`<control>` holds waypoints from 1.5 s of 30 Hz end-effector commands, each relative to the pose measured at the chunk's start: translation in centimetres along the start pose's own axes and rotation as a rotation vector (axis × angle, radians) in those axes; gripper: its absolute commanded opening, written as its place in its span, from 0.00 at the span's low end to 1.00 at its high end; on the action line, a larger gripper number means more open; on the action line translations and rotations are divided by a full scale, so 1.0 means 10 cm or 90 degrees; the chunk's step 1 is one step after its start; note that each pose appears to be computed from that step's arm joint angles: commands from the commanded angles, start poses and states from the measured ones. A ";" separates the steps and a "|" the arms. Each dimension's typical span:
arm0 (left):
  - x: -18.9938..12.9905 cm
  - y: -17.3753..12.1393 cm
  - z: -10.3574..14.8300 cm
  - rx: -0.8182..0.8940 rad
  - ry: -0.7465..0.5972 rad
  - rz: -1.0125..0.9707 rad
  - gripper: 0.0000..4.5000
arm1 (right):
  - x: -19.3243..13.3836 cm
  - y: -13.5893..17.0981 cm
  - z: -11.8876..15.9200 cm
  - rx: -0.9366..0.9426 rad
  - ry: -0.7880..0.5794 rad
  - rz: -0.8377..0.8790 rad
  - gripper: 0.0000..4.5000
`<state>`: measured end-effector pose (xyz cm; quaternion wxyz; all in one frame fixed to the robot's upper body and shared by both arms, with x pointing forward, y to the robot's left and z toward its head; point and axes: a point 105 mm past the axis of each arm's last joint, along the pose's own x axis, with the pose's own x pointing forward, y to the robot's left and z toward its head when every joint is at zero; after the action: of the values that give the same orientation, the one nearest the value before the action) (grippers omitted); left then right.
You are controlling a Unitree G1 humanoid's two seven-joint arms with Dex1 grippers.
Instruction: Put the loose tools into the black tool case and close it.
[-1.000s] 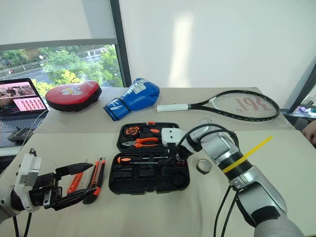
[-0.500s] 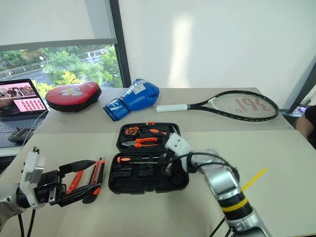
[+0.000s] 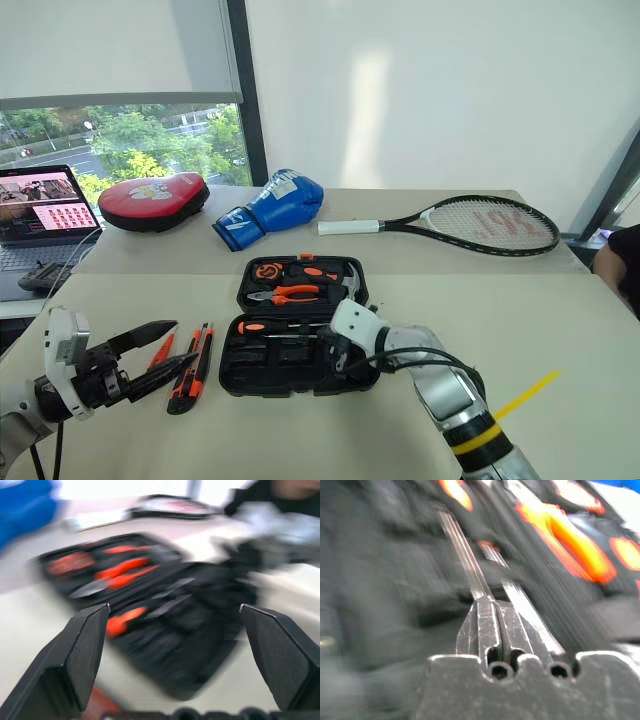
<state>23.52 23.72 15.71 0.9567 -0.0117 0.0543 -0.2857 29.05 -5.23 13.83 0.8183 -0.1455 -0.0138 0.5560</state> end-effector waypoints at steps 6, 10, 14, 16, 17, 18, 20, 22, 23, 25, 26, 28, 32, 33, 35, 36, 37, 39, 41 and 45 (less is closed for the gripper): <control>-0.12 0.38 -0.47 -0.040 0.209 0.284 1.00 | -0.50 0.11 0.73 -0.027 -0.113 0.078 0.69; -0.24 0.39 -0.83 -0.061 0.320 0.342 1.00 | -0.64 0.16 0.81 -0.022 -0.105 0.094 0.99; -0.21 0.27 -0.98 -0.101 0.339 0.321 0.75 | -0.76 0.22 0.80 -0.023 -0.081 0.105 1.00; -0.19 0.26 -0.96 -0.094 0.328 0.313 0.59 | -0.81 0.24 0.80 -0.028 -0.078 0.100 1.00; -0.17 0.29 -0.90 -0.088 0.307 0.315 0.51 | -0.82 0.26 0.81 -0.029 -0.080 0.101 1.00; -0.14 0.33 -0.83 -0.083 0.278 0.314 0.43 | -0.84 0.28 0.81 -0.034 -0.081 0.103 1.00; -0.05 0.35 -0.60 -0.080 0.198 0.283 0.26 | -0.86 0.33 0.80 -0.039 -0.078 0.108 1.00; 0.03 0.31 -0.39 -0.085 0.131 0.226 0.12 | -0.87 0.35 0.80 -0.040 -0.080 0.110 1.00; 0.17 0.13 -0.15 -0.061 0.096 0.104 0.10 | -0.89 0.39 0.81 -0.043 -0.082 0.112 1.00; 0.29 -0.17 0.13 -0.001 0.085 -0.078 0.10 | -0.92 0.43 0.82 -0.048 -0.085 0.115 1.00; 0.35 -0.30 0.18 0.040 0.104 -0.166 0.10 | -0.93 0.43 0.83 -0.049 -0.086 0.114 1.00; 0.50 -0.41 0.20 0.114 0.143 -0.276 0.10 | -0.96 0.44 0.84 -0.047 -0.086 0.113 1.00; 0.86 -0.49 0.14 0.233 0.202 -0.396 0.10 | -1.01 0.46 0.81 -0.040 -0.067 0.102 1.00; 0.95 -0.51 0.11 0.268 0.214 -0.422 0.10 | -1.02 0.47 0.81 -0.040 -0.061 0.095 1.00; 1.05 -0.57 0.01 0.334 0.244 -0.489 0.10 | -1.05 0.48 0.82 -0.034 -0.064 0.077 1.00; 1.10 -0.55 -0.04 0.356 0.258 -0.500 0.10 | -1.06 0.49 0.82 -0.030 -0.064 0.069 1.00; 1.15 -0.51 -0.09 0.359 0.278 -0.497 0.10 | -1.06 0.50 0.81 -0.031 -0.059 0.062 1.00; 1.21 -0.44 -0.15 0.386 0.300 -0.501 0.10 | -1.06 0.54 0.77 -0.030 -0.040 0.057 1.00; 1.22 -0.39 -0.22 0.397 0.335 -0.511 0.10 | -1.08 0.57 0.75 -0.024 -0.035 0.040 1.00; 1.26 -0.29 -0.24 0.419 0.353 -0.502 0.10 | -1.10 0.59 0.73 -0.020 -0.028 0.013 1.00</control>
<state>31.69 13.70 12.47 0.6801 0.3291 0.1893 -0.6272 18.63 -11.75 20.03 0.8094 -0.1283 -0.0188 0.5728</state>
